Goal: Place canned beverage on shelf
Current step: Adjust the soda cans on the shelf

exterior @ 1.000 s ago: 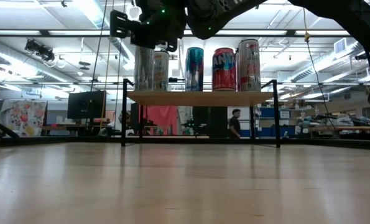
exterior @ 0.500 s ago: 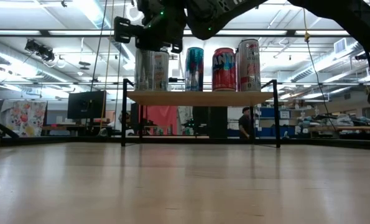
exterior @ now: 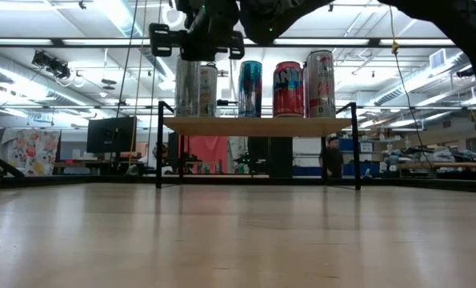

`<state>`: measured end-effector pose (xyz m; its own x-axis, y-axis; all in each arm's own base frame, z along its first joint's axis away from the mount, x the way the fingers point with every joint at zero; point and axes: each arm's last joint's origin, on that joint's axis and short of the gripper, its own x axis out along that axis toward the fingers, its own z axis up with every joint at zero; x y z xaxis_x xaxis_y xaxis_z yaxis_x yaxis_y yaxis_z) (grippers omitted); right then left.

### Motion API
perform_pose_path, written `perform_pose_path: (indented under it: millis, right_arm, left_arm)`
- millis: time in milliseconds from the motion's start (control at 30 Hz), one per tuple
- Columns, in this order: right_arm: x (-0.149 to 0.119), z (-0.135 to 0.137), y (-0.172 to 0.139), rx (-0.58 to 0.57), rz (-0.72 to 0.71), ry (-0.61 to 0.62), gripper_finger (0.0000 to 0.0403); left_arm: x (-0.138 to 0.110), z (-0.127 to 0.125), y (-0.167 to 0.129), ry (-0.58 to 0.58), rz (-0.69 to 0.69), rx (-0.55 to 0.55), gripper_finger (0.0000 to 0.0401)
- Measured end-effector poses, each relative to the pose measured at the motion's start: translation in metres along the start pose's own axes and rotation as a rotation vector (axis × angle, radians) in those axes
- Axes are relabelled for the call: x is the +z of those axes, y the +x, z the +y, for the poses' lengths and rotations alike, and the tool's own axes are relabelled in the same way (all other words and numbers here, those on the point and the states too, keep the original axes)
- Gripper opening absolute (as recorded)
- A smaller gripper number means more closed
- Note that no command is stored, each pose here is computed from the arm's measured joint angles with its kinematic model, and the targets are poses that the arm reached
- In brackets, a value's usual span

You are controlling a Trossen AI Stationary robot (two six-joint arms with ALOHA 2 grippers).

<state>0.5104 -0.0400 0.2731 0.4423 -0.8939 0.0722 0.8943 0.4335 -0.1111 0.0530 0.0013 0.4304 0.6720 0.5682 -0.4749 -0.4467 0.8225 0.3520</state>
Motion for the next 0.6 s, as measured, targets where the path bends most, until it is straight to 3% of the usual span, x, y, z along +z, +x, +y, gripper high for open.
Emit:
perform_pose_path:
  millis: [167,300,467,600]
  right_arm:
    - [0.011,0.007,-0.018,0.056,-0.042,-0.035,0.0004]
    - [0.044,0.004,-0.029,0.062,-0.096,-0.086,0.0004]
    - [0.08,-0.014,-0.018,0.088,-0.14,-0.091,0.0003]
    - [0.092,-0.022,-0.005,0.178,-0.092,-0.094,0.0003]
  left_arm:
    - [0.0,0.0,0.0,0.0,0.0,0.0,0.0007]
    - [0.0,0.0,0.0,0.0,0.0,0.0,0.0007]
    - [0.0,0.0,0.0,0.0,0.0,0.0,0.0007]
    - [0.0,0.0,0.0,0.0,0.0,0.0,0.0007]
